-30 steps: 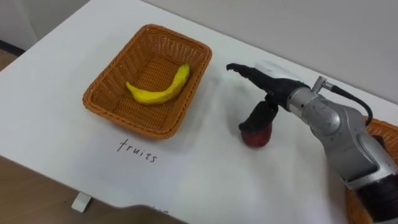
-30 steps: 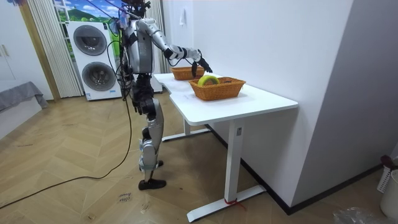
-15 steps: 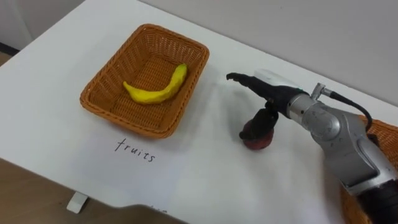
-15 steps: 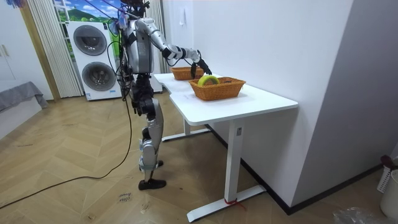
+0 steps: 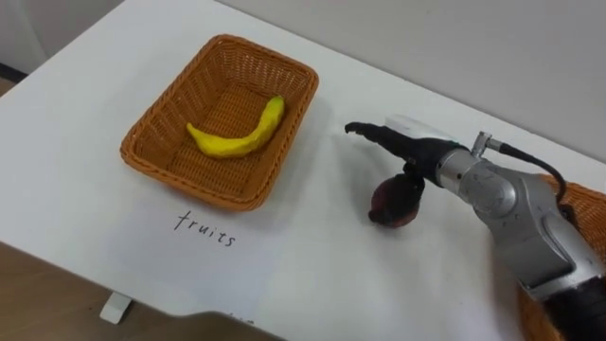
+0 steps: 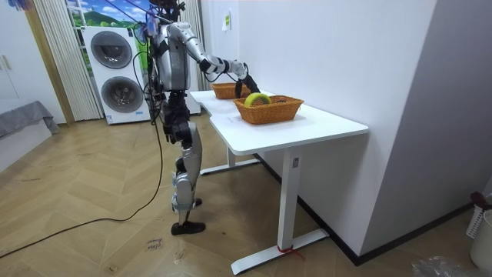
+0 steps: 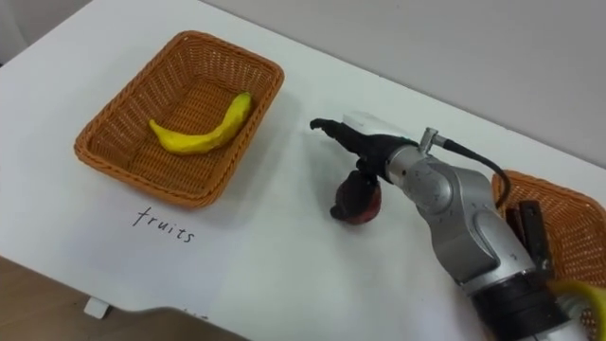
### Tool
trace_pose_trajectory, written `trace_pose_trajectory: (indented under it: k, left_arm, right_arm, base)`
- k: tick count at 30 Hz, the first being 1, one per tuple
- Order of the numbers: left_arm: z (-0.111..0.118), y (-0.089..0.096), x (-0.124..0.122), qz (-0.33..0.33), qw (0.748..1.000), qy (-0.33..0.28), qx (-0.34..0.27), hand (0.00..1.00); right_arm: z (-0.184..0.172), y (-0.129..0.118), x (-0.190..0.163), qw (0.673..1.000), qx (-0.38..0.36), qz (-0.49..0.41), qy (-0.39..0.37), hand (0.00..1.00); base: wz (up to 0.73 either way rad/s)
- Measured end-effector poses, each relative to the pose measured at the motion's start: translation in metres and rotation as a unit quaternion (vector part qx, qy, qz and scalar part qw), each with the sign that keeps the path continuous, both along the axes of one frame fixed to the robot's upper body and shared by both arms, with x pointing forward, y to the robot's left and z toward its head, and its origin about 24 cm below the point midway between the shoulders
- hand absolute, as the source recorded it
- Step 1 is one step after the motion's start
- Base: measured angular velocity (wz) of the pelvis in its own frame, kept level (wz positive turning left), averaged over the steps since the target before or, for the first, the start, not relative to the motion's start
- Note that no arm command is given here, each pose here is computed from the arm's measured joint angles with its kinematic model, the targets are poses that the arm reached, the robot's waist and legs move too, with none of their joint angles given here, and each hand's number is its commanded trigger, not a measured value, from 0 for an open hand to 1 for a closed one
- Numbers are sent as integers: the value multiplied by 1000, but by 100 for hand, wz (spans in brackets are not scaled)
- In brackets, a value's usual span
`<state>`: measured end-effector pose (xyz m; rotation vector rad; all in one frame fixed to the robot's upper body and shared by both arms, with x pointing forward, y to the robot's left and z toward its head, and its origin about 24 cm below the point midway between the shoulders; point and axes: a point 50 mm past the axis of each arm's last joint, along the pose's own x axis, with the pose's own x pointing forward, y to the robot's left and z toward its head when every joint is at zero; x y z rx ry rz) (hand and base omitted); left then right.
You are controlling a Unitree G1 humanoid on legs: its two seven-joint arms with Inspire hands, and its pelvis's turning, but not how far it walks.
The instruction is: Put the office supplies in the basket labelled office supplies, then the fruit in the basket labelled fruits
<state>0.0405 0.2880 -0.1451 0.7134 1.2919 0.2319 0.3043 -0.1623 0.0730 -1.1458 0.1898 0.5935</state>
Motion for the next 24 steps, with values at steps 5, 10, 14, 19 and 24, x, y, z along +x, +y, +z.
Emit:
trace_pose_trajectory:
  k: [5, 10, 14, 19, 24]
  left_arm:
    - [0, 0, 2, -3, 1000, -5, -2, 0]
    - [0, 0, 1, -3, 1000, -5, -2, 0]
    - [0, 0, 2, -3, 1000, -5, -2, 0]
    - [0, 0, 2, -3, 1000, -6, 0, 0]
    - [1, 2, 3, 5, 1000, -11, 1, 0]
  right_arm:
    - [-3, 2, -9, 1000, -11, 11, 3, 0]
    - [-6, 2, -12, 1000, -12, 17, 19, 0]
    - [-7, 3, -13, 999, -15, 23, 31, 0]
    - [-8, 4, -14, 998, -17, 28, 46, 0]
    - [-7, 3, -15, 998, -18, 26, 57, 0]
  base:
    - [-2]
    - [-1]
    - [-5]
    - [-1]
    - [0]
